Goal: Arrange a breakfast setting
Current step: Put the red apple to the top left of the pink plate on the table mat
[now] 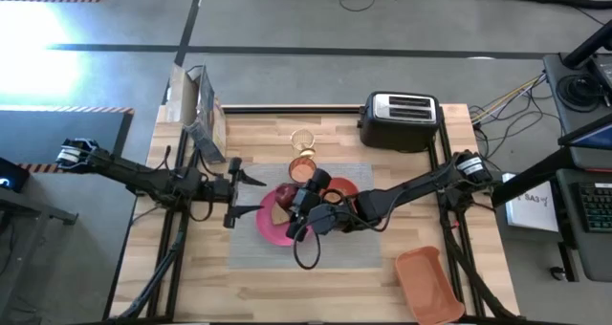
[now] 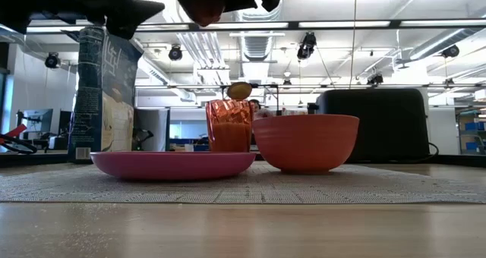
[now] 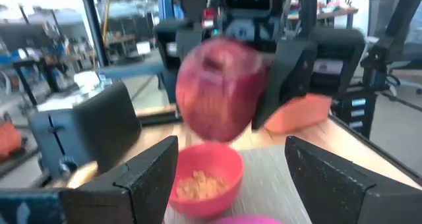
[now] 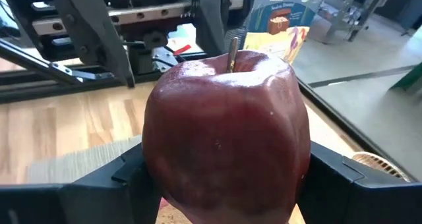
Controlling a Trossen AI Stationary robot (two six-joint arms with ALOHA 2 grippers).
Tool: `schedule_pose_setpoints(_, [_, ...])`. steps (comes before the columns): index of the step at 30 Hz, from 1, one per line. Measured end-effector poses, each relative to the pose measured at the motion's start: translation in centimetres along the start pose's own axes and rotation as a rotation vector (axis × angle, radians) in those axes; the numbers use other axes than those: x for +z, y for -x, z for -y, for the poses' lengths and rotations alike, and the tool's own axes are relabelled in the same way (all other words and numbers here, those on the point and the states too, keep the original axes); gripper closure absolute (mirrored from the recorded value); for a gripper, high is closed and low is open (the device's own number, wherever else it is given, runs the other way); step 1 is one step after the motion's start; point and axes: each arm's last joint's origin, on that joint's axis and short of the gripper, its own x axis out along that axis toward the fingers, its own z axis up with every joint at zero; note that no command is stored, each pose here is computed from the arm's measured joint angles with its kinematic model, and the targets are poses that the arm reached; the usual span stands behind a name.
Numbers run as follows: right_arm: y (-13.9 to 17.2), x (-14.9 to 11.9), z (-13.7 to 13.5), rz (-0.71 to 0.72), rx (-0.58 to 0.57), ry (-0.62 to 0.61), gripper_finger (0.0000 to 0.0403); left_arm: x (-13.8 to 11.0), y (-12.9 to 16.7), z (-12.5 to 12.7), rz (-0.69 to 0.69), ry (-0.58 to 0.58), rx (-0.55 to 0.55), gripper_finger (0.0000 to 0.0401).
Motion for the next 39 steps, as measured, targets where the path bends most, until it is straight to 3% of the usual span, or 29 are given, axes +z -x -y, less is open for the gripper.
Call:
schedule_pose_setpoints(9, [-0.2, 0.1, 0.2, -0.004, 0.033, -0.04, 0.0127, -0.1, -0.8, 0.1, 0.032, -0.029, 0.004, 0.0139])
schedule_pose_setpoints(24, [-0.2, 0.1, 0.2, -0.005, 0.033, -0.037, 0.0127, 0.1, -1.1, 0.2, 0.069, -0.087, -0.008, 0.0135])
schedule_pose_setpoints(39, [-0.2, 0.1, 0.1, -0.005, 0.035, -0.036, 0.0129, 0.0, -1.9, 0.1, 0.112, -0.112, 0.024, 0.0051])
